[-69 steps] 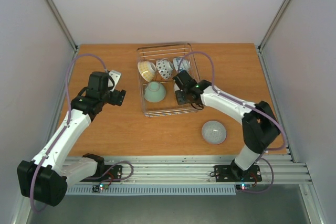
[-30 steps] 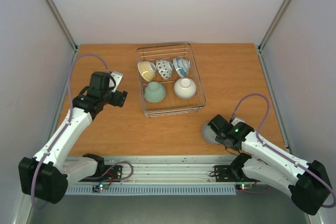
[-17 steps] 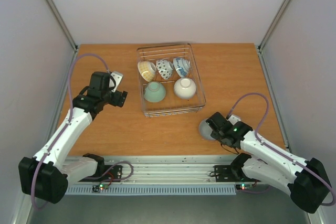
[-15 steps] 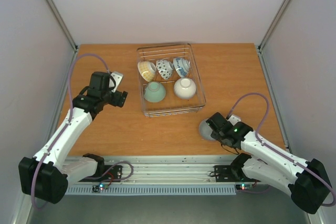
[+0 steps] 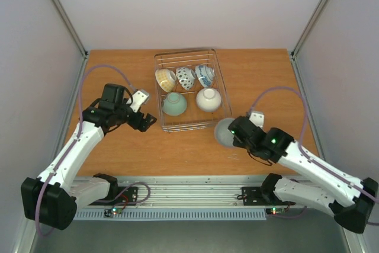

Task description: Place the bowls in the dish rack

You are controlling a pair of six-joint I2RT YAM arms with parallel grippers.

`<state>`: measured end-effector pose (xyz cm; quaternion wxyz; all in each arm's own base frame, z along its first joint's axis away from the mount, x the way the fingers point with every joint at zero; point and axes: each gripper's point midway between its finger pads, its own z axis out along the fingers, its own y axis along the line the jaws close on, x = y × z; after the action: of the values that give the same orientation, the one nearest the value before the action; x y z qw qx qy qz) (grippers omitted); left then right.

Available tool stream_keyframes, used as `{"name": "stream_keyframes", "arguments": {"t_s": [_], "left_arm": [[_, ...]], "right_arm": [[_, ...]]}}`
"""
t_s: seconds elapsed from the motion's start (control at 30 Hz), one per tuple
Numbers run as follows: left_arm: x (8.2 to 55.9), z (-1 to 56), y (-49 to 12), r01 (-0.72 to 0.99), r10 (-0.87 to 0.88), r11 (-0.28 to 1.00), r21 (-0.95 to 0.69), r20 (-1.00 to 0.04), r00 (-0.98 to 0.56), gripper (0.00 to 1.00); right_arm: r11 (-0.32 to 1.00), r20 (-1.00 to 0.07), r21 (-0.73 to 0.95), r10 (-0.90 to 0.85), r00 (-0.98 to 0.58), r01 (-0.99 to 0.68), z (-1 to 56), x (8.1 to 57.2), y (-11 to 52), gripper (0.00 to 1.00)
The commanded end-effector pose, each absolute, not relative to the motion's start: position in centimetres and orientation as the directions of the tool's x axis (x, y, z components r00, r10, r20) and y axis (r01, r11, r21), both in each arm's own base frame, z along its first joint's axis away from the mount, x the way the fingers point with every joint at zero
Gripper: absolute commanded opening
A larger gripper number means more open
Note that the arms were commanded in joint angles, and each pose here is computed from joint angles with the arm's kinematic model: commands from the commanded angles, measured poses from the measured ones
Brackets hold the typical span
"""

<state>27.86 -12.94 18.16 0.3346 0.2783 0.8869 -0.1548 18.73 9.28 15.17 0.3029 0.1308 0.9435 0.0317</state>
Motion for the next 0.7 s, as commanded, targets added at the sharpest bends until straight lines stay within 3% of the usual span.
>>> {"name": "stream_keyframes", "arguments": {"t_s": [0.0, 0.27, 0.67], "left_arm": [[24.9, 20.4, -16.6, 0.739, 0.390, 0.621, -0.260, -0.716, -0.579, 0.92], [21.5, 22.5, -19.0, 0.812, 0.385, 0.420, -0.405, -0.731, -0.564, 0.89], [21.8, 21.7, -18.7, 0.808, 0.400, 0.441, -0.390, -0.720, -0.567, 0.89]], "right_arm": [[0.992, -0.657, 0.116, 0.118, -0.745, 0.055, 18.0, 22.4, 14.2, 0.01], [0.982, -0.687, 0.128, -0.012, -0.726, -0.137, 18.7, 25.5, 23.1, 0.01], [0.934, -0.724, 0.157, -0.114, -0.680, -0.323, 21.0, 25.4, 31.6, 0.01]]}}
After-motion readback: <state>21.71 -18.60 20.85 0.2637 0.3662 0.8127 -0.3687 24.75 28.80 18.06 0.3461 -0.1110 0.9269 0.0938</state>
